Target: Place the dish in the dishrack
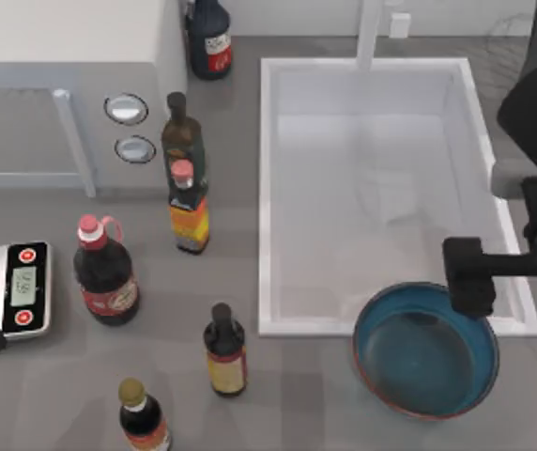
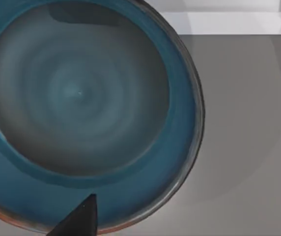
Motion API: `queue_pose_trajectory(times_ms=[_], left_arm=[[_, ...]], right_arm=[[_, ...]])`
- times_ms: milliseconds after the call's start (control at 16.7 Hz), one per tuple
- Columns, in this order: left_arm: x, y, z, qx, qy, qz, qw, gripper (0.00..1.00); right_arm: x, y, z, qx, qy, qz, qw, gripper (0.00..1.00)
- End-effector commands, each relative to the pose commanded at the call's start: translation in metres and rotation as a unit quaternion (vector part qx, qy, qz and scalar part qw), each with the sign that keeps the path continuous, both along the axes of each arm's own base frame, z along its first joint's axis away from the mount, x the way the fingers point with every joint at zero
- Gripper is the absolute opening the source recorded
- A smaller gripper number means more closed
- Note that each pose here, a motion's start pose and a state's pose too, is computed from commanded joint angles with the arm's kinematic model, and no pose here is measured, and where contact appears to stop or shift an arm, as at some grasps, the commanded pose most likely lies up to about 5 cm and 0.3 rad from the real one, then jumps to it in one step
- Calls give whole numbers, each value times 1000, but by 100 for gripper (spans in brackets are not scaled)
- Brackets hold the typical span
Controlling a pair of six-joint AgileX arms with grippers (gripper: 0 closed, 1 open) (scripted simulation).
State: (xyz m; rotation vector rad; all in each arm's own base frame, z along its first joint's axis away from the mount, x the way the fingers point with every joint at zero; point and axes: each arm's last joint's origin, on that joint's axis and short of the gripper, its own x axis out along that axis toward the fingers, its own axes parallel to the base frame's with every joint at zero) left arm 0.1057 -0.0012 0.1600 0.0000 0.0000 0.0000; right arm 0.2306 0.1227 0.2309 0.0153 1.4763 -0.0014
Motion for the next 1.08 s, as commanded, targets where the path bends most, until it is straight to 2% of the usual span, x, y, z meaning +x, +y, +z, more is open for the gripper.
queue_pose_trajectory(times_ms=[480, 1080], left_arm=[[0, 0, 0, 0, 0, 0, 1000, 100], [0, 0, 0, 0, 0, 0, 1000, 100]], right_arm=[[2, 2, -4, -3, 6, -1, 1000, 100], [10, 3, -97, -3, 5, 0, 1000, 100]])
